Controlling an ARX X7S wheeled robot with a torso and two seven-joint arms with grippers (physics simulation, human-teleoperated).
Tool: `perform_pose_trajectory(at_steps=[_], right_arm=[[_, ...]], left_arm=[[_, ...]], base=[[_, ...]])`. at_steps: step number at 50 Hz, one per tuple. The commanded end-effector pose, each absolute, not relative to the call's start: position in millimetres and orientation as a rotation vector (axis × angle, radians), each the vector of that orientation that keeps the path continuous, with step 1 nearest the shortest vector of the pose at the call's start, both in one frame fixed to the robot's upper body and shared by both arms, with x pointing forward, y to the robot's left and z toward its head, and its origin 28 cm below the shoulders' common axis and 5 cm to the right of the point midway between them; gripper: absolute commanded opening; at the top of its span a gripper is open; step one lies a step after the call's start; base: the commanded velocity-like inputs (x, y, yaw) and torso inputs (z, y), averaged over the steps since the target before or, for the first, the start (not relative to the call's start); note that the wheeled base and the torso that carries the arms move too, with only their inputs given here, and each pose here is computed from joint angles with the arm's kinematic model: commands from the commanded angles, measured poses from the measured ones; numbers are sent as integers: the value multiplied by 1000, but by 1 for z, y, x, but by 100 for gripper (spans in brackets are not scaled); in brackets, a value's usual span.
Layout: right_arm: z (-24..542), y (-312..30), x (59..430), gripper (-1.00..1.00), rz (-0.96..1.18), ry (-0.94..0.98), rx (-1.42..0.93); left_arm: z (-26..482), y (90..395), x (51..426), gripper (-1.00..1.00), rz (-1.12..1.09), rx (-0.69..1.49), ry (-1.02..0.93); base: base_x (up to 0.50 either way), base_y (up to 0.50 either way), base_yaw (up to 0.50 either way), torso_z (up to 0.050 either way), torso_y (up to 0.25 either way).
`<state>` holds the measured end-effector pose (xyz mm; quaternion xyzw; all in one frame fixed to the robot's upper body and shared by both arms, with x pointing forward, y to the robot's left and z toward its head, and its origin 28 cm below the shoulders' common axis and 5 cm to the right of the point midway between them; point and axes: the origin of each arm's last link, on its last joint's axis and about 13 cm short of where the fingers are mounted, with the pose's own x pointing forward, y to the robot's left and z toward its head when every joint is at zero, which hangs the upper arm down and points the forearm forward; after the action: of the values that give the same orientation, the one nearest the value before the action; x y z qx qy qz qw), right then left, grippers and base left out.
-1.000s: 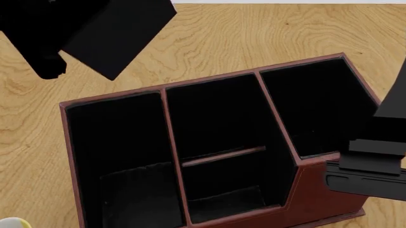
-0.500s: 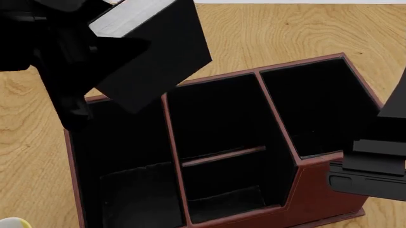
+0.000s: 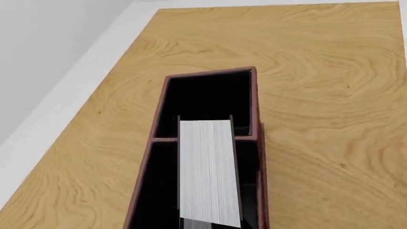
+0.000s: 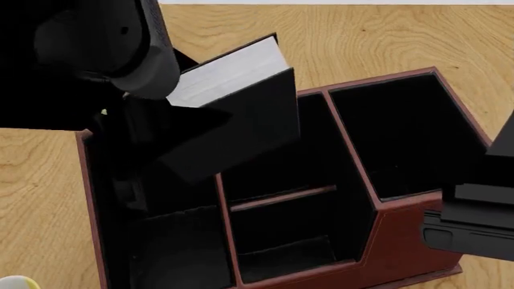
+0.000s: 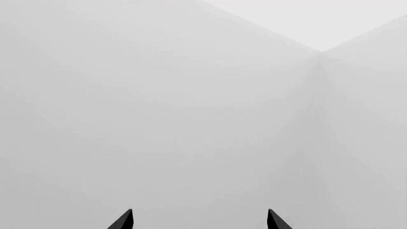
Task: Pick up the book and place it in the back compartment of the caddy.
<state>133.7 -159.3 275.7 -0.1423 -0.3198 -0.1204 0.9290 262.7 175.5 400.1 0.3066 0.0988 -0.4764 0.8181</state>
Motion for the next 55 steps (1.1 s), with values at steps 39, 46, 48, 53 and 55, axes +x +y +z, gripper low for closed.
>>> perform_pose_trajectory(at_steps=[39,46,48,53,55], right_arm=[[272,-160,133,100,-255,-647,-291],[273,-161,134,100,-256,-647,-291],[273,-161,134,100,-257,-647,-292],[273,-161,134,100,-257,-647,-292],[272,-161,135,100,-257,-647,-291]], left_arm=[[365,157,298,-100,-1148,659,165],[358,154,301,-100,-1169,660,170],[357,154,302,-100,-1167,664,174],[354,153,304,-100,-1173,663,179],[352,153,304,-100,-1177,659,184]], base=[[0,0,0,0,2],[0,0,0,0,1],[0,0,0,0,0],[0,0,0,0,2],[0,0,0,0,0]])
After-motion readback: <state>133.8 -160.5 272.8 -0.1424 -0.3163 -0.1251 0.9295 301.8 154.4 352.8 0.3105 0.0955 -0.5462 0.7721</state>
